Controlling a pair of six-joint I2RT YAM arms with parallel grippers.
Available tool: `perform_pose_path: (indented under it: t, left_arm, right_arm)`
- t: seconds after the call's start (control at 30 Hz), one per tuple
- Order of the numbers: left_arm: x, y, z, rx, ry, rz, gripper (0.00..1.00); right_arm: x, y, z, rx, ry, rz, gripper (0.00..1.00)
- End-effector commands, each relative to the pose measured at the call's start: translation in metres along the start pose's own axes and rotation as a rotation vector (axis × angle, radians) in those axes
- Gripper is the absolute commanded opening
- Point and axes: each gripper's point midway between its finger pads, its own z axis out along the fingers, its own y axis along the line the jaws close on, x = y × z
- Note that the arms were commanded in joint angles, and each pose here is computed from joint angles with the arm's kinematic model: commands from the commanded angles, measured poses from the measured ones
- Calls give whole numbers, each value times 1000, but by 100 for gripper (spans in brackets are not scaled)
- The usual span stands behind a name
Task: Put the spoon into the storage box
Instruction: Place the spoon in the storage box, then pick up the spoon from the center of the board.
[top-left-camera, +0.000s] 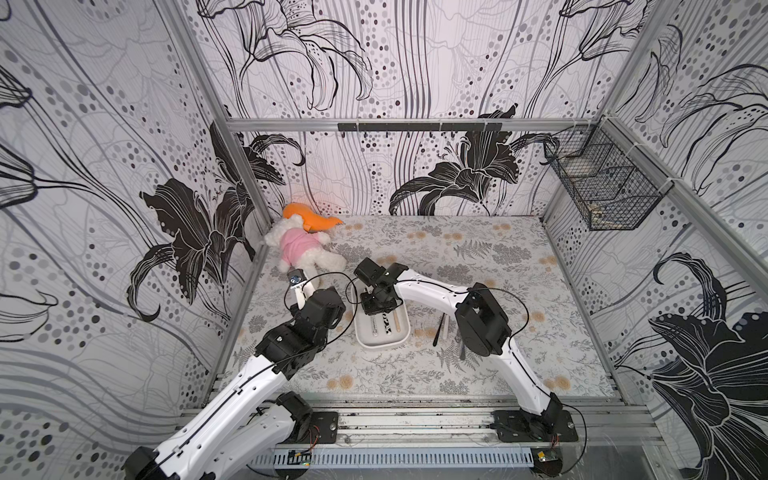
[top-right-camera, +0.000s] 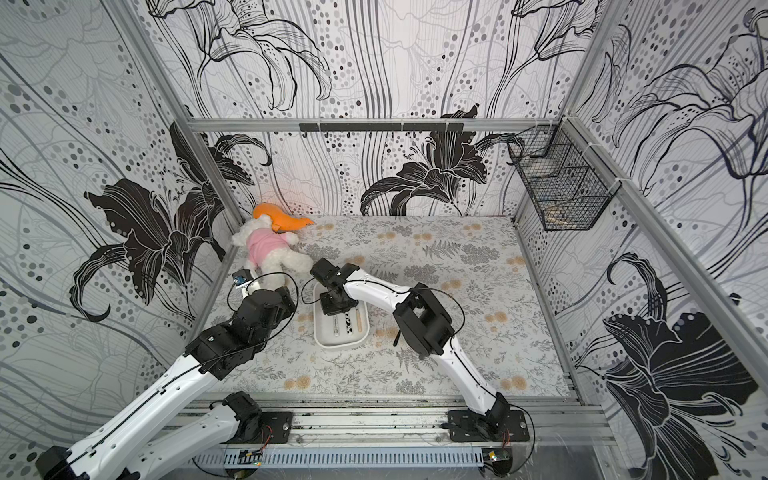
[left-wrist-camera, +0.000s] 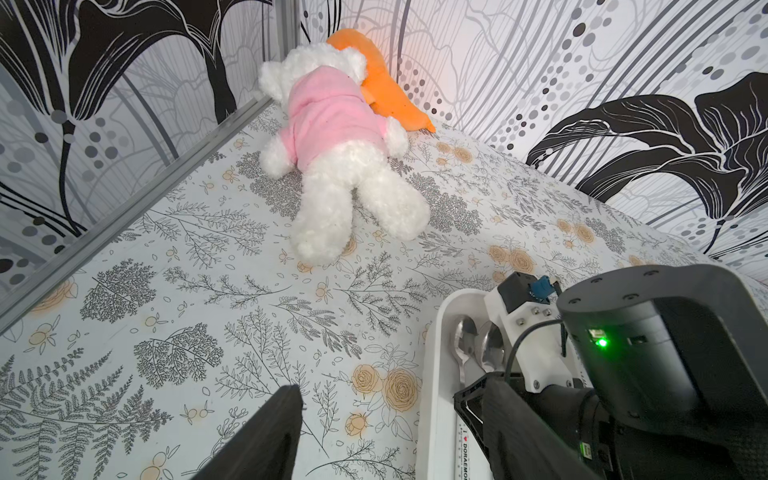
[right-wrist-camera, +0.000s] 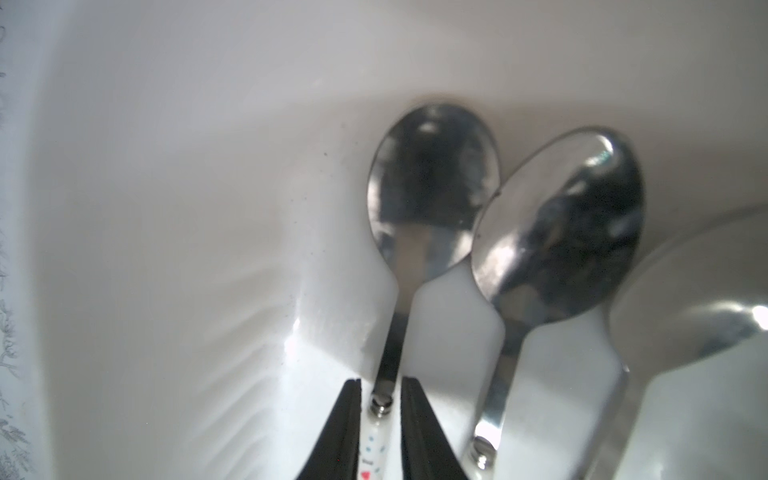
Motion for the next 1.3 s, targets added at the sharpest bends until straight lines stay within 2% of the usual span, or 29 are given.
perform_pose_path:
  t: [0.0, 0.2, 0.3, 0.37, 0.5, 0.6, 0.73, 0.9, 1.13, 1.27]
  left_arm:
    - [5, -2, 2, 10, 12, 6, 74]
    - [12, -14, 3, 67, 58, 34, 73]
    - [17, -30, 3, 133, 96, 48, 71]
    - [20, -43, 3, 180, 124, 54, 70]
    - [32, -77, 4, 252, 178, 90, 67]
    - [50, -120, -3, 304, 207, 161, 66]
    - [96, -188, -13, 380, 281, 261, 66]
    - [161, -254, -15, 461, 392, 349, 64]
    - [236, -301, -6, 511, 525, 414, 58]
    - [261, -308, 10, 470, 550, 444, 54]
  right_arm:
    - [-8, 3, -19, -3, -56, 5, 22]
    - [-36, -10, -79, -53, -209, 6, 22]
    - [-46, -38, -114, -40, -281, 44, 22]
    - [-52, -57, -147, -11, -376, 50, 22]
    - [-48, -119, -181, 67, -447, 131, 23]
    - [-34, -174, -203, 97, -529, 236, 23]
    - [-6, -236, -207, 167, -557, 351, 23]
    - [23, -283, -194, 223, -549, 450, 23]
    - [46, -317, -182, 274, -548, 523, 23]
    - [54, -322, -175, 284, -539, 539, 23]
